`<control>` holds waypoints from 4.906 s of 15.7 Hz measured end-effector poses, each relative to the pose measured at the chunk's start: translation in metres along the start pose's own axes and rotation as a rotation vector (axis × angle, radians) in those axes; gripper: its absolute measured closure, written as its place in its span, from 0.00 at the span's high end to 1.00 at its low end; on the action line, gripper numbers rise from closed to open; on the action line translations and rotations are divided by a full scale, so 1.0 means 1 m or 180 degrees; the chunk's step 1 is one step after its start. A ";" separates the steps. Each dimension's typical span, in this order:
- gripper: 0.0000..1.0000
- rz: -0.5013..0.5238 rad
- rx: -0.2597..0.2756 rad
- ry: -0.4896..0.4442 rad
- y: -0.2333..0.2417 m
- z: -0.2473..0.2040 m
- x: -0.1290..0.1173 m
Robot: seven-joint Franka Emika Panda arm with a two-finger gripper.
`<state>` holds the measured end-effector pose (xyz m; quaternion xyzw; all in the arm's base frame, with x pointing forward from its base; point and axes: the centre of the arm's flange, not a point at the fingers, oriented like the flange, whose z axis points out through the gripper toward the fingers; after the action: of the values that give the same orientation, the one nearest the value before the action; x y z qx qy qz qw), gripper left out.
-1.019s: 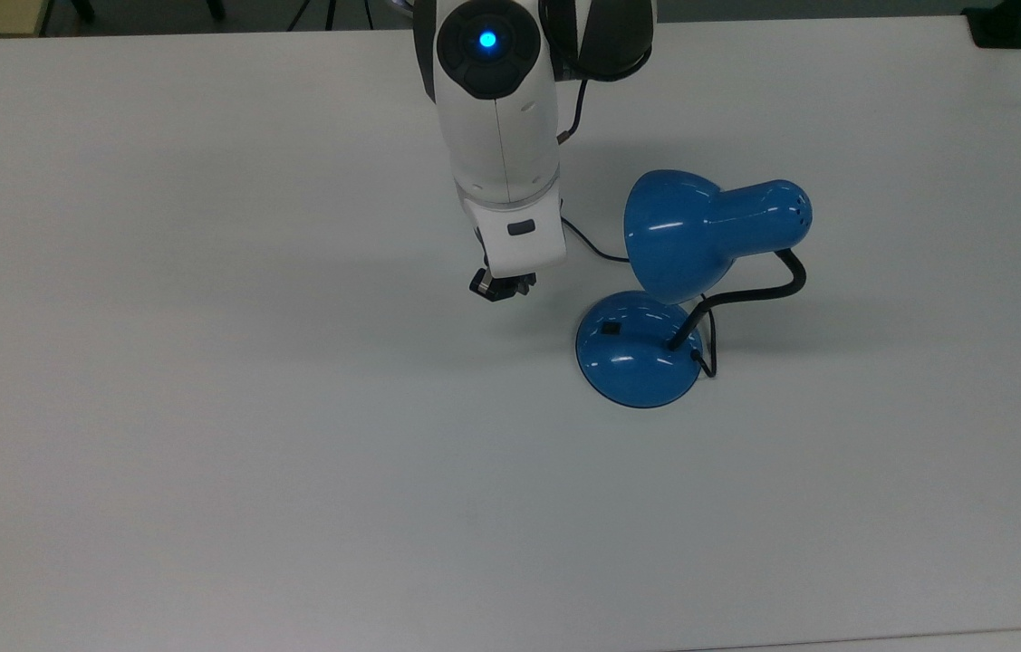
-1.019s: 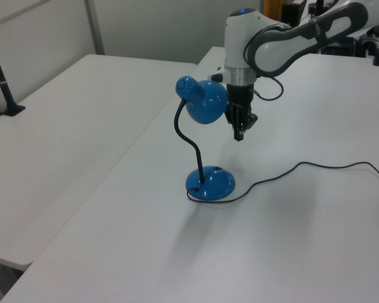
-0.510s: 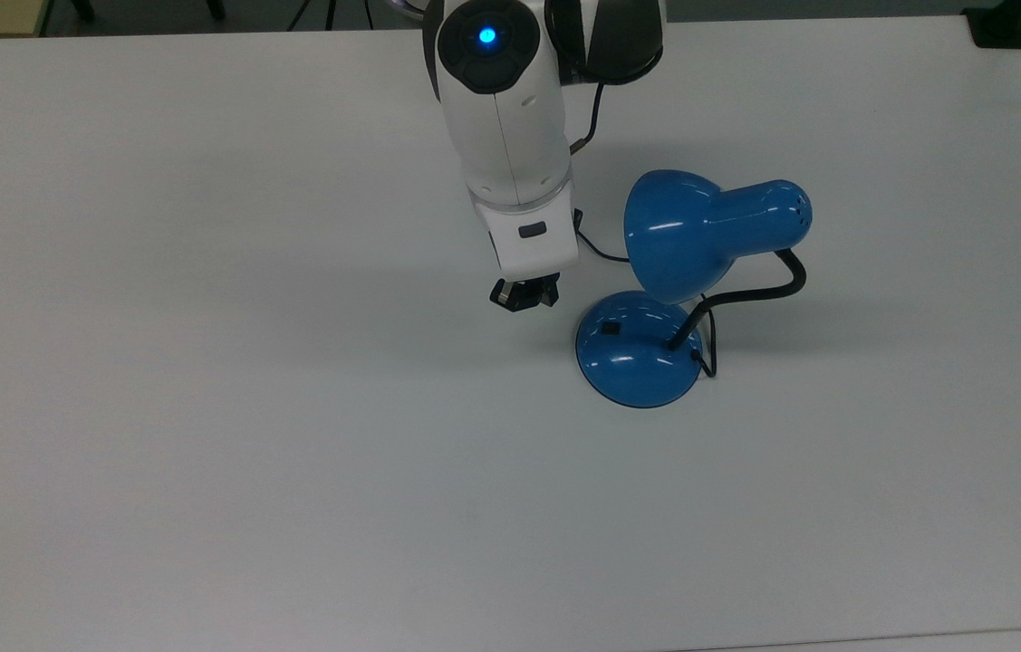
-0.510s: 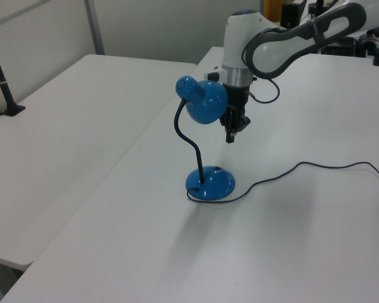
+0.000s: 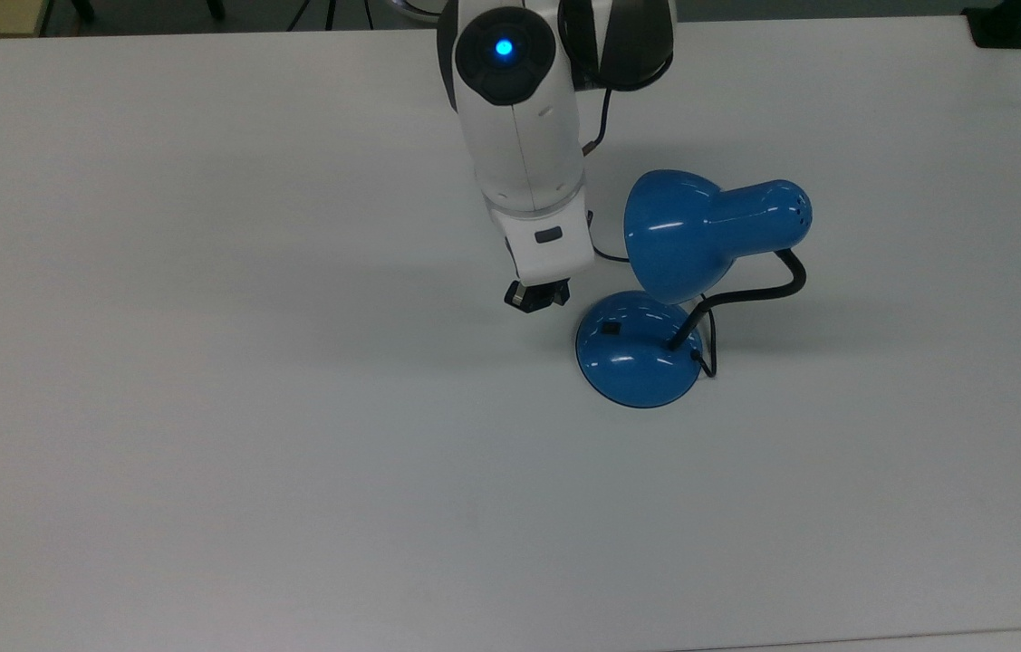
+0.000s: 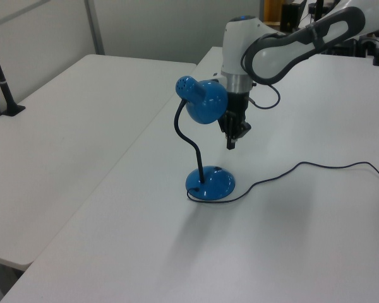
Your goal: Turn on the lamp
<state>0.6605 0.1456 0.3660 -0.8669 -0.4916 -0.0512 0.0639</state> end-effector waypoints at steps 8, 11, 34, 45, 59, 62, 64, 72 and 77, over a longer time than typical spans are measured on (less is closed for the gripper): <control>0.00 -0.0060 0.0006 0.0056 -0.013 0.020 0.018; 0.00 -0.0021 -0.0029 0.0144 -0.012 0.020 0.022; 0.00 0.0181 -0.0157 0.0274 -0.024 0.039 0.046; 0.00 0.0180 -0.0178 0.0293 -0.025 0.040 0.049; 0.00 0.0588 0.0059 0.0223 -0.003 -0.096 -0.023; 0.01 0.0774 0.0196 0.0034 0.010 -0.115 -0.065; 0.02 0.1111 0.0156 -0.0114 0.018 -0.128 -0.089; 0.74 0.3215 -0.0415 -0.0324 0.018 -0.194 -0.135; 1.00 0.3865 -0.0497 -0.0261 0.012 -0.211 -0.142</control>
<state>0.5925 -0.0149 0.5519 -0.9956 0.0933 -0.0082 -0.0010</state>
